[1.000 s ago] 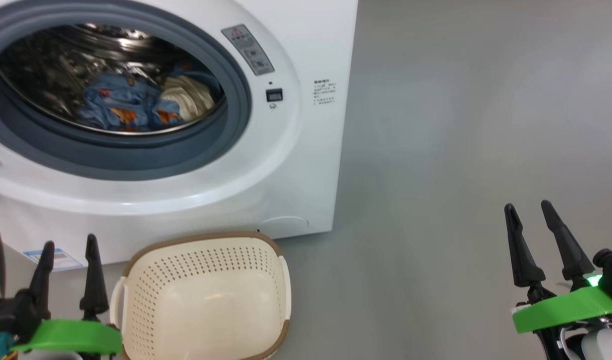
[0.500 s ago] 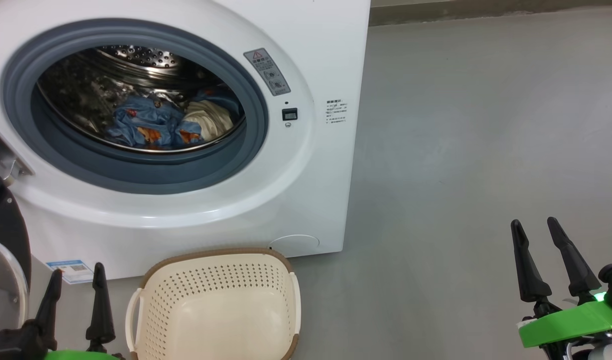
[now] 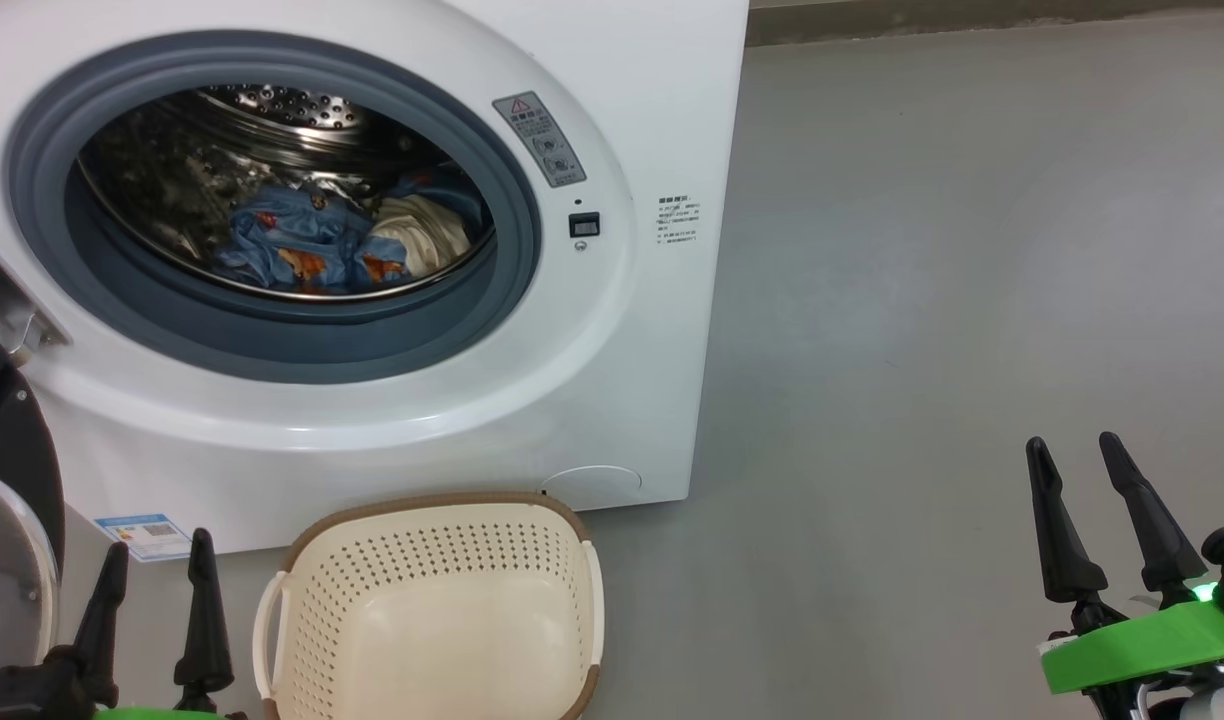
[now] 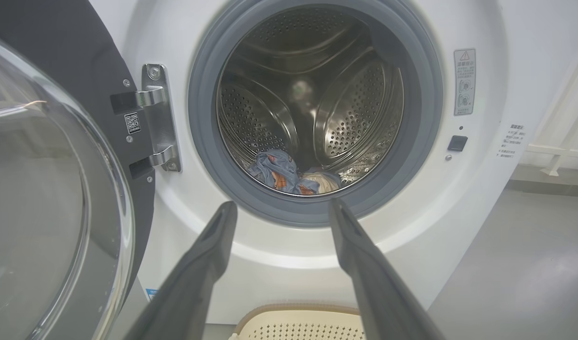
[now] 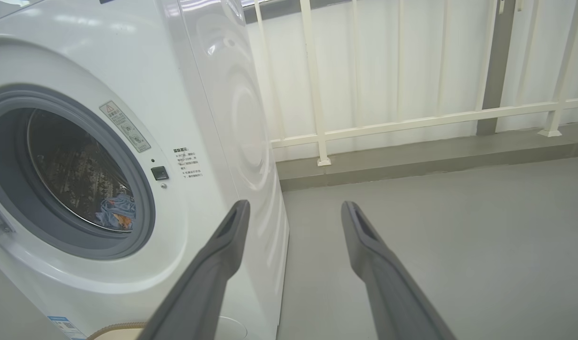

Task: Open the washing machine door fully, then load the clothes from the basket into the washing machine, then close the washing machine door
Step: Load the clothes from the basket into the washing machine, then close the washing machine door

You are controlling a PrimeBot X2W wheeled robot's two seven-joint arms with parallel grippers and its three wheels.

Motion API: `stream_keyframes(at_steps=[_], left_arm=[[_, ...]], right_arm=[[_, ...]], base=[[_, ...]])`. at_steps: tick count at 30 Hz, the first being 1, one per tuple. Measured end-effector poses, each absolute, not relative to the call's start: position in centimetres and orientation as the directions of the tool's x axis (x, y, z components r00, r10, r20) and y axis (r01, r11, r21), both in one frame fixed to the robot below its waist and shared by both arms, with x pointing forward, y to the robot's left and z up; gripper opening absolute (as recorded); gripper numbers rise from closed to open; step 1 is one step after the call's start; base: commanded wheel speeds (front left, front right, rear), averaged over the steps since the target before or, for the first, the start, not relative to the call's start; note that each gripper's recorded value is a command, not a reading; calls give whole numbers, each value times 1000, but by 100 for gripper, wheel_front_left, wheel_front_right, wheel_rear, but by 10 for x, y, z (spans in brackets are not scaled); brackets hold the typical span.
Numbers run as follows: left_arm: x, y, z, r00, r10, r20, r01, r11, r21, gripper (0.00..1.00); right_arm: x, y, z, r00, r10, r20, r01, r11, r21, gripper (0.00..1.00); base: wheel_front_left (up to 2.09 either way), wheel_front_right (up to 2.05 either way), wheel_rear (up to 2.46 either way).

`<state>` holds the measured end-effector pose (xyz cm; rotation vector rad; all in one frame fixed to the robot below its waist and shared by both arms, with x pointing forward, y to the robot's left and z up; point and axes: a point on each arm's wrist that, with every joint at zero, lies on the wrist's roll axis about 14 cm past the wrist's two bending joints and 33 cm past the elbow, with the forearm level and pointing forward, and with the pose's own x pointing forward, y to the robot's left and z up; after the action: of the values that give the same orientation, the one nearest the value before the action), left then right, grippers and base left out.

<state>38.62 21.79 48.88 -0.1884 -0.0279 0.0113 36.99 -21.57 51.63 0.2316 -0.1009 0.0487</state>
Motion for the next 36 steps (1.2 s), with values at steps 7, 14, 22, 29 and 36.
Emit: stream_keyframes(at_steps=[7,14,22,29,36], left_arm=[[386,216,490,999,9,30,-3,982,-188,100],[387,214,492,999,1,36,6,982,-187,100],[388,214,492,999,1,36,6,982,-188,100],[387,214,492,999,1,37,6,982,-188,100],[384,214,486,1000,2,19,1,982,-187,100]], right_arm=[[369,-217,518,994,33,109,-57,973,226,100],[366,-220,520,993,25,115,-51,973,225,100],[366,-220,520,993,24,114,-50,973,223,100],[365,-221,521,993,24,117,-50,974,223,100],[366,-221,520,993,23,115,-49,974,222,100]], base=[[0,0,0],[0,0,0],[0,0,0],[-40,40,0],[-79,79,0]])
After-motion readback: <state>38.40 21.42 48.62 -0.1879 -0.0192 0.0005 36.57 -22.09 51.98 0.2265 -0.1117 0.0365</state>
